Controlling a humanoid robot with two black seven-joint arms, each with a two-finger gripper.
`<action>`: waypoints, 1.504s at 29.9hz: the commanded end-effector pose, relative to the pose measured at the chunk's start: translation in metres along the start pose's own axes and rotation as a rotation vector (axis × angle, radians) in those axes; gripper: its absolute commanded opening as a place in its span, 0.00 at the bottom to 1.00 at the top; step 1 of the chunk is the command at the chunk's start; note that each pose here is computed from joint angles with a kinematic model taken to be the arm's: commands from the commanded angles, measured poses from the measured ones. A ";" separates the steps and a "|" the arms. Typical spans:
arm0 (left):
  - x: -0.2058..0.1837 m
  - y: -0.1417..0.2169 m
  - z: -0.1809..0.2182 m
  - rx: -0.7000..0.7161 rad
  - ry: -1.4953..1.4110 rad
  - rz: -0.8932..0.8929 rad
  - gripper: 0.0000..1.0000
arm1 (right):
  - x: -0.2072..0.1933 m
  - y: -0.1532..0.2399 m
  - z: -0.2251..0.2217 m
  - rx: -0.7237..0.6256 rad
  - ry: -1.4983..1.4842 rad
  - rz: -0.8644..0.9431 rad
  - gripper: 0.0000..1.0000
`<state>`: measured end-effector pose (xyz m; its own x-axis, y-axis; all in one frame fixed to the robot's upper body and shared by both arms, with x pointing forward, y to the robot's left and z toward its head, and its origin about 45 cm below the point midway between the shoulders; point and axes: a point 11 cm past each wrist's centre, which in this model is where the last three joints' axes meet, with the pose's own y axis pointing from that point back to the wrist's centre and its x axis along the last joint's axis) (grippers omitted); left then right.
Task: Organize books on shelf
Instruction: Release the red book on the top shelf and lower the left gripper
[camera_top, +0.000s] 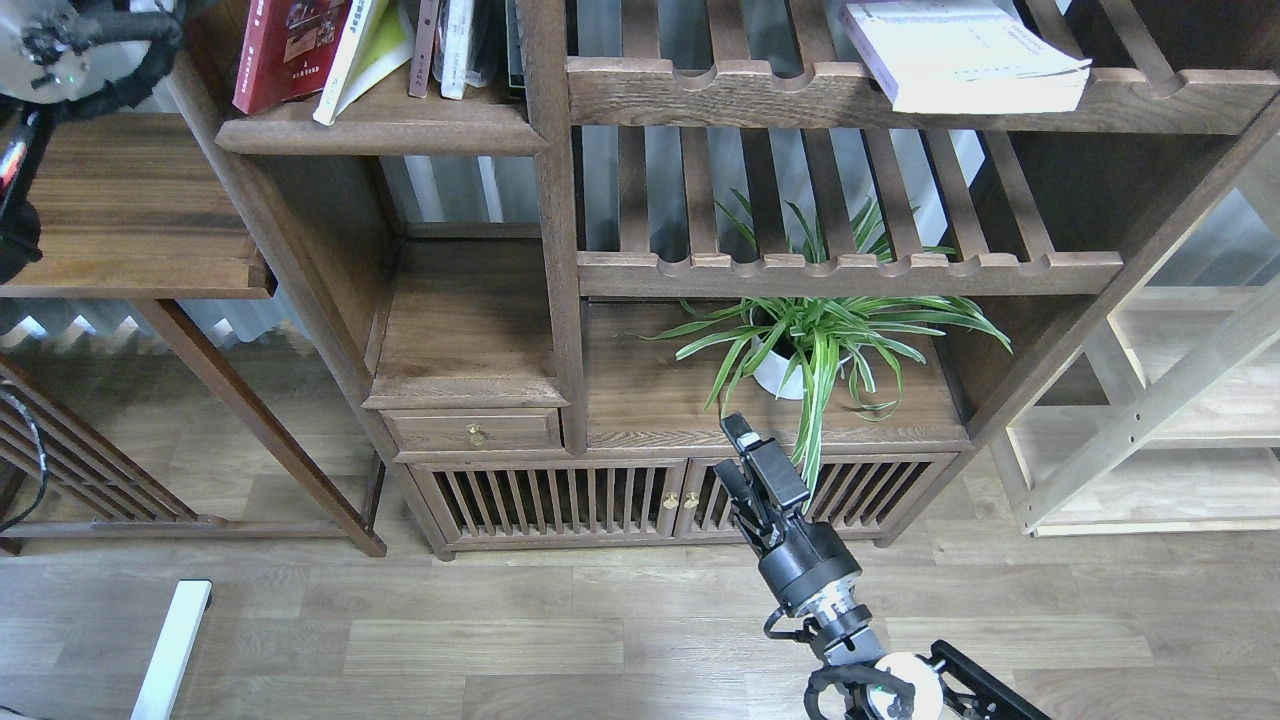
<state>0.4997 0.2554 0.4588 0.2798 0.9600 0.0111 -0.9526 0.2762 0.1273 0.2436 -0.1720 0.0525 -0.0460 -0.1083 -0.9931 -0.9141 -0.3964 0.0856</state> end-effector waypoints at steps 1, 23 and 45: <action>-0.001 -0.001 0.003 -0.004 0.003 -0.002 0.54 | 0.002 0.002 0.001 0.000 -0.002 0.006 0.99; -0.012 0.027 0.059 -0.152 -0.028 -0.040 0.61 | 0.006 0.007 0.005 0.013 -0.023 0.018 0.99; -0.005 0.137 -0.035 -0.183 0.087 -0.243 0.78 | 0.012 0.015 -0.012 0.009 0.022 0.042 0.99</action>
<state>0.3745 0.2829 0.4560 0.4333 0.8951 -0.1051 -0.9010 0.4274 -0.0748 0.2322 -0.1832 0.0431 -0.0824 -0.1186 -0.9895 -0.9204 -0.3717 0.1212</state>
